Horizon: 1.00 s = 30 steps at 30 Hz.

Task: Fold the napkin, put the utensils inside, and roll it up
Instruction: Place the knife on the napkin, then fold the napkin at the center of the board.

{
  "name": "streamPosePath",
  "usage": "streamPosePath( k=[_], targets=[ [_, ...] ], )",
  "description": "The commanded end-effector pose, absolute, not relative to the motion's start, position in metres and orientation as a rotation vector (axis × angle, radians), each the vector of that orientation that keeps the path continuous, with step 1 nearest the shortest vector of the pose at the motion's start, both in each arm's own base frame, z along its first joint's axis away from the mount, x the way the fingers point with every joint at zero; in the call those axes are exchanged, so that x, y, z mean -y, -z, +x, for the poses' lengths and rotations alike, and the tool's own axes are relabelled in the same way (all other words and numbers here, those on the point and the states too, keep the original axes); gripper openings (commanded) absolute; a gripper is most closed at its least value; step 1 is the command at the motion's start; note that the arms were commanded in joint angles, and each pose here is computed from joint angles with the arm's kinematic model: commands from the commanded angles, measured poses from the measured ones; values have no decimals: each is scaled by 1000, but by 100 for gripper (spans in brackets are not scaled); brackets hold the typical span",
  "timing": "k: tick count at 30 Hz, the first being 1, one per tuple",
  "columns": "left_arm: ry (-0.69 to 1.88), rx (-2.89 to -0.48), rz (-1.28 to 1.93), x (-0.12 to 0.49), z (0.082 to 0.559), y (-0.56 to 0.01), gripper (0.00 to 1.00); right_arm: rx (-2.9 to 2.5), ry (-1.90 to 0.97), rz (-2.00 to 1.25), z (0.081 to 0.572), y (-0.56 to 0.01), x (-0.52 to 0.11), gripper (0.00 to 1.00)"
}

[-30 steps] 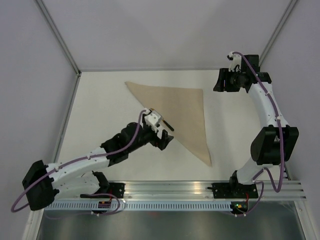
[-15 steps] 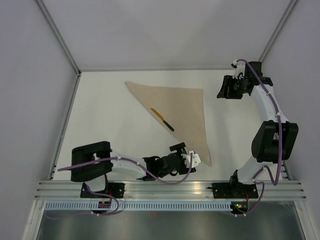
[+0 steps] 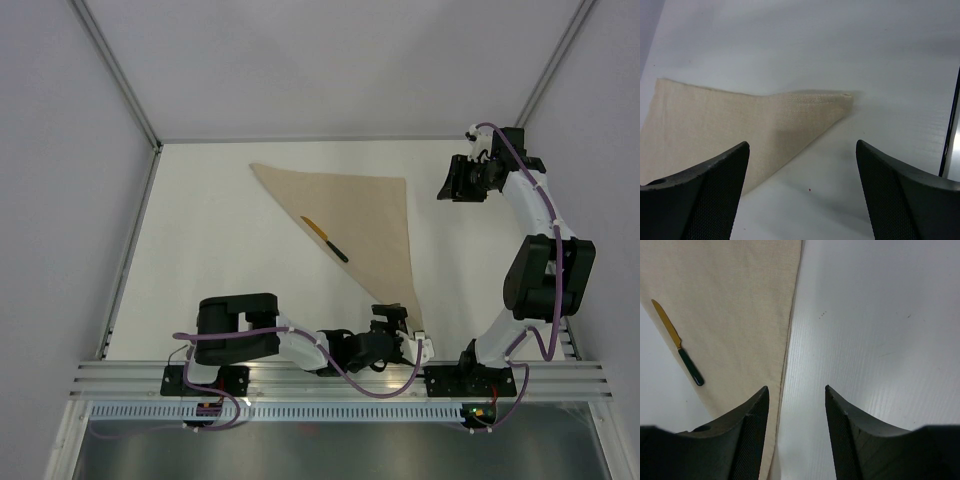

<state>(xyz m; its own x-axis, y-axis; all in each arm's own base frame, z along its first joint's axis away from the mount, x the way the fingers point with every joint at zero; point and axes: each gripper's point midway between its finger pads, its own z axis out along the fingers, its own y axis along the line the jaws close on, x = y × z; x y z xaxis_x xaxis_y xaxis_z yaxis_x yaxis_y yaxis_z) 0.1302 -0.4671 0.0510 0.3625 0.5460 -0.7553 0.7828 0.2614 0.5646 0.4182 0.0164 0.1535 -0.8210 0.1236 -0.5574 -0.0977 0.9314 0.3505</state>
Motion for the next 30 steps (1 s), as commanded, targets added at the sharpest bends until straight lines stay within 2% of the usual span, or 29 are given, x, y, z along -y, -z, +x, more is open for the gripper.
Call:
streamPosePath(
  k=[1, 11, 15, 24, 30],
  targets=[
    [309, -1225, 1417, 491, 124, -62, 90, -2473, -499, 35, 422, -152, -14, 54],
    [331, -1219, 1498, 501, 116, -35, 83, -2475, -500, 49, 422, -148, -13, 51],
    [340, -1214, 1505, 506, 115, -33, 77, -2477, -496, 51, 422, -147, -12, 50],
    [329, -1226, 1510, 506, 118, -25, 49, -2482, -501, 65, 423, -143, -11, 48],
    [324, -1234, 1488, 508, 123, -32, 38, -2494, -510, 68, 423, -138, -13, 47]
  ],
)
